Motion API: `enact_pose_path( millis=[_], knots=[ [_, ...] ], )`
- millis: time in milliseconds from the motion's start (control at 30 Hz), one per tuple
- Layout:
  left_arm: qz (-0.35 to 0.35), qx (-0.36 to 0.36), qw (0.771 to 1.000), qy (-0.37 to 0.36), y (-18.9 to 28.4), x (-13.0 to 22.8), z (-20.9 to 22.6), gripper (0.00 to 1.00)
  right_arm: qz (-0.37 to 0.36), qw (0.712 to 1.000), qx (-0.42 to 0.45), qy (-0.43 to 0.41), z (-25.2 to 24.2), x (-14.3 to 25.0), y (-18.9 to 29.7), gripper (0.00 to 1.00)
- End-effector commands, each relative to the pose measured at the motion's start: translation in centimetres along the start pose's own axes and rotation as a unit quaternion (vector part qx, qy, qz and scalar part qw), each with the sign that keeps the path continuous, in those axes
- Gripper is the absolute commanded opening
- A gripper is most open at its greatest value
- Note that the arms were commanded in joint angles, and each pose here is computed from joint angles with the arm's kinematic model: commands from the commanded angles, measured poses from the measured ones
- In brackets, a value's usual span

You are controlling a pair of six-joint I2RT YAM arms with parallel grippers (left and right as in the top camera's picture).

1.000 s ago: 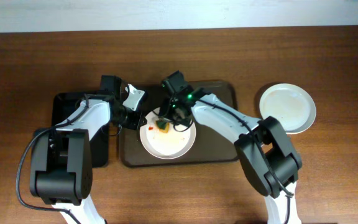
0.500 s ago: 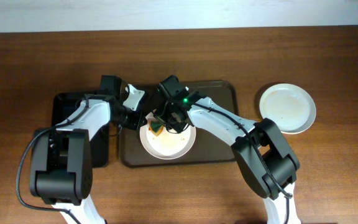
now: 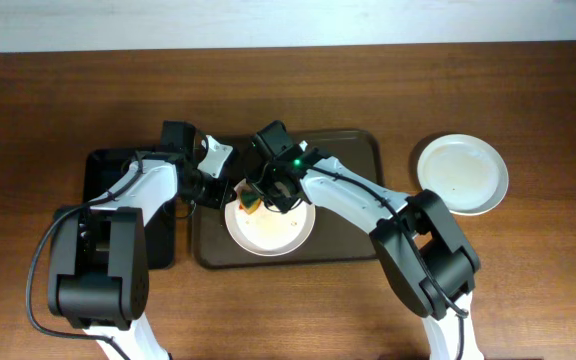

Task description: Clean dirty plates on tray and stack at the side

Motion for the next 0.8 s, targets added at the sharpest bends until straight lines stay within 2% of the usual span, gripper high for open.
enact_pose_path(
  millis=[0, 200, 433, 767],
  knots=[
    [0.012, 0.016, 1.000, 0.003, -0.9, 0.7, -0.2, 0.00, -0.005, 0.999, 0.030, -0.010, -1.5, 0.3, -2.1, 0.04],
    [0.011, 0.016, 1.000, 0.003, -0.9, 0.7, -0.1, 0.00, 0.027, 0.999, 0.038, 0.009, -1.9, 2.8, -2.9, 0.04],
    [0.011, 0.016, 1.000, 0.003, -0.9, 0.7, -0.1, 0.00, 0.103, 0.993, 0.037, 0.032, -1.9, 4.7, -2.8, 0.04],
    [0.011, 0.015, 1.000, 0.003, -0.9, 0.7, -0.1, 0.00, 0.108, 0.985, 0.135, 0.009, -5.6, 3.1, -1.7, 0.04]
  ],
)
Point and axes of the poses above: each gripper's point midway between its finger pads, its own y axis back along the fingers, its own z axis along the line the jaws close on, x = y × z, the point moved 6 cm from there along y, back along the fingers, and after that the axes turned 7 degrees about -y, right-handed, at the moved point
